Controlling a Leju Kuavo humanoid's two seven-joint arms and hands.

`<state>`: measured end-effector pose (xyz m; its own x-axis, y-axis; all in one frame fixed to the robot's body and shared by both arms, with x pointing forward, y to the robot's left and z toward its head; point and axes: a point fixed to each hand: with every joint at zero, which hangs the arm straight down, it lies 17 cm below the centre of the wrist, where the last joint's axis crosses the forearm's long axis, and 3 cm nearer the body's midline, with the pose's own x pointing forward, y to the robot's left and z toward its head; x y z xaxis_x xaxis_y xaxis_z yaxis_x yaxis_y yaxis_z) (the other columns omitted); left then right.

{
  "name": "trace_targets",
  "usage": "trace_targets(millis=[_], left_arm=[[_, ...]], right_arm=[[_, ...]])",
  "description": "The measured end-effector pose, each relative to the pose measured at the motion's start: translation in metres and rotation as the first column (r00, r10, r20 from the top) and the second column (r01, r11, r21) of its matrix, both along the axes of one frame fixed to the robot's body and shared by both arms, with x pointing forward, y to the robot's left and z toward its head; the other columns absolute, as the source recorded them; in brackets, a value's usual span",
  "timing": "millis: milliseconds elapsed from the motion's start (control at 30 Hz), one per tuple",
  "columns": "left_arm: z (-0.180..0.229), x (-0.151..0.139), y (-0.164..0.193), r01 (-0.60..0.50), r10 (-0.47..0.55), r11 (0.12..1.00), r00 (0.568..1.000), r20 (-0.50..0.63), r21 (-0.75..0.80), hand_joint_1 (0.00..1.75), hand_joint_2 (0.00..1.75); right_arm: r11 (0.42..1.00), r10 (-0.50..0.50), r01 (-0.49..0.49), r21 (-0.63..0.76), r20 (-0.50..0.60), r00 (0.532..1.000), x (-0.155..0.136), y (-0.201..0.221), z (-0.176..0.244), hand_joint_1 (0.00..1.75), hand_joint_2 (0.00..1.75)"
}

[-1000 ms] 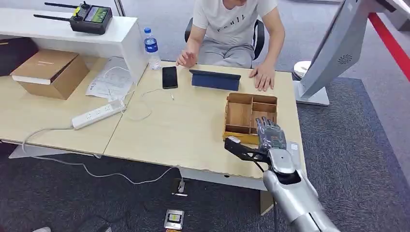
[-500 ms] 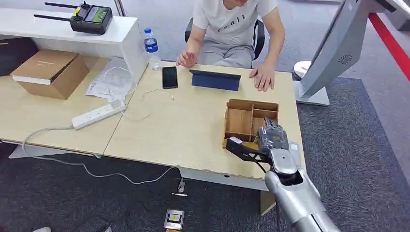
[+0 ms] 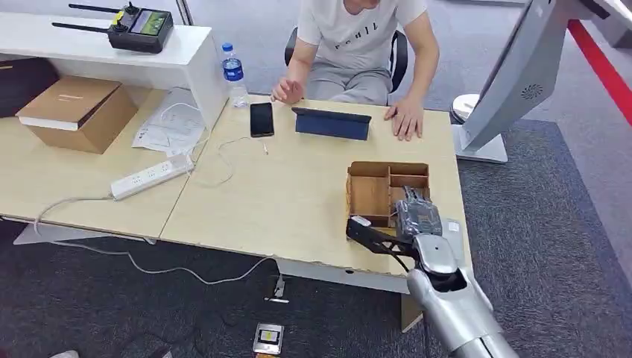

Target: Pass the card to the sensor for recognition and then transmit it.

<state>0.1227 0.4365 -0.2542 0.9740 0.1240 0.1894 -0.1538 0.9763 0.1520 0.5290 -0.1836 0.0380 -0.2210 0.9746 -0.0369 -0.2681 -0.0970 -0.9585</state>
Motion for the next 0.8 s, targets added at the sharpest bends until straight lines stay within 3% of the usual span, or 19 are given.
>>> trace_targets(millis=[367, 600, 800], left_arm=[[-0.001, -0.001, -0.002, -0.009, 0.009, 1.0, 1.0, -0.009, 0.009, 0.0, 0.0], [-0.001, 0.002, -0.004, 0.007, -0.007, 1.0, 1.0, 0.009, 0.007, 0.0, 0.0], [-0.001, 0.003, -0.006, 0.017, -0.017, 1.0, 1.0, 0.02, 0.0, 0.0, 0.0]], right_arm=[[0.997, 0.021, -0.024, 0.069, 0.042, 0.999, 0.001, 0.015, 0.01, 1.75, 1.75], [0.989, 0.072, -0.096, 0.115, 0.203, 0.977, 0.009, 0.032, 0.051, 1.75, 1.75], [0.982, 0.093, -0.131, 0.136, 0.256, 0.962, 0.01, 0.04, 0.069, 1.75, 1.75]])
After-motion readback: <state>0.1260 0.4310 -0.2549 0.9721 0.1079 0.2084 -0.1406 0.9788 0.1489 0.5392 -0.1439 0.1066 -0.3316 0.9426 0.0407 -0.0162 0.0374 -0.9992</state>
